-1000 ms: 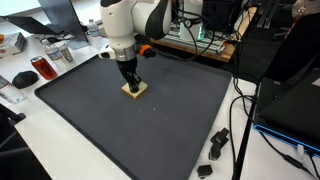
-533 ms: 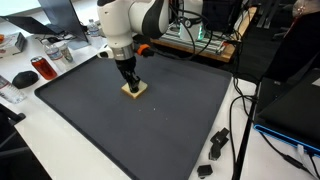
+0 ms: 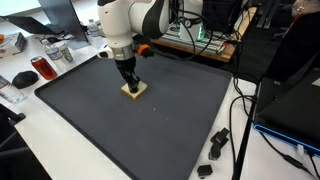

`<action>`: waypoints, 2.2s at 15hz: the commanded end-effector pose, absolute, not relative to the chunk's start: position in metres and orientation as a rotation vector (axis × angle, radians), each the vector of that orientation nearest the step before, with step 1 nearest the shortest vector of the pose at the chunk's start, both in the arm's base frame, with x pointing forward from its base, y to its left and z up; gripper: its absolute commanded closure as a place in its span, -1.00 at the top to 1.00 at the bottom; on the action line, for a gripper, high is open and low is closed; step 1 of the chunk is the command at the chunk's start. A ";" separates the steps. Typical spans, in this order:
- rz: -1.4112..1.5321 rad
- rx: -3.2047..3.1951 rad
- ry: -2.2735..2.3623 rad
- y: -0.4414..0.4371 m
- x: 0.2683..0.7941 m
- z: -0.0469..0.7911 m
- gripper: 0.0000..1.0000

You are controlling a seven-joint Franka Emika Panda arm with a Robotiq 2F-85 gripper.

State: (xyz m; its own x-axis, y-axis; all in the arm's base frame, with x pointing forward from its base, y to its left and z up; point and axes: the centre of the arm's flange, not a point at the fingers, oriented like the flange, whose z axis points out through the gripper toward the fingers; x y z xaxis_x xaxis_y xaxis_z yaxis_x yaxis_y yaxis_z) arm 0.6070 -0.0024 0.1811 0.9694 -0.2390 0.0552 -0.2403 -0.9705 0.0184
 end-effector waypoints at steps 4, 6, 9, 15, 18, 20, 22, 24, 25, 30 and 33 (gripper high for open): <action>0.248 3.065 -0.348 0.008 0.602 0.165 -0.89; 0.197 3.065 -0.341 0.007 0.603 0.160 -0.89; 0.118 3.068 -0.311 0.008 0.606 0.154 -0.89; 0.103 3.026 -0.257 0.016 0.615 0.145 -0.89; 0.121 2.989 -0.211 0.029 0.615 0.145 -0.89; 0.115 2.983 -0.179 0.033 0.615 0.142 -0.89; 0.104 3.002 -0.162 0.030 0.617 0.140 -0.89; 0.091 3.034 -0.163 0.023 0.619 0.136 -0.89; 0.091 3.049 -0.161 0.020 0.620 0.134 -0.89; 0.051 3.152 -0.183 0.002 0.623 0.123 -0.89; 0.064 3.155 -0.220 0.000 0.621 0.123 -0.89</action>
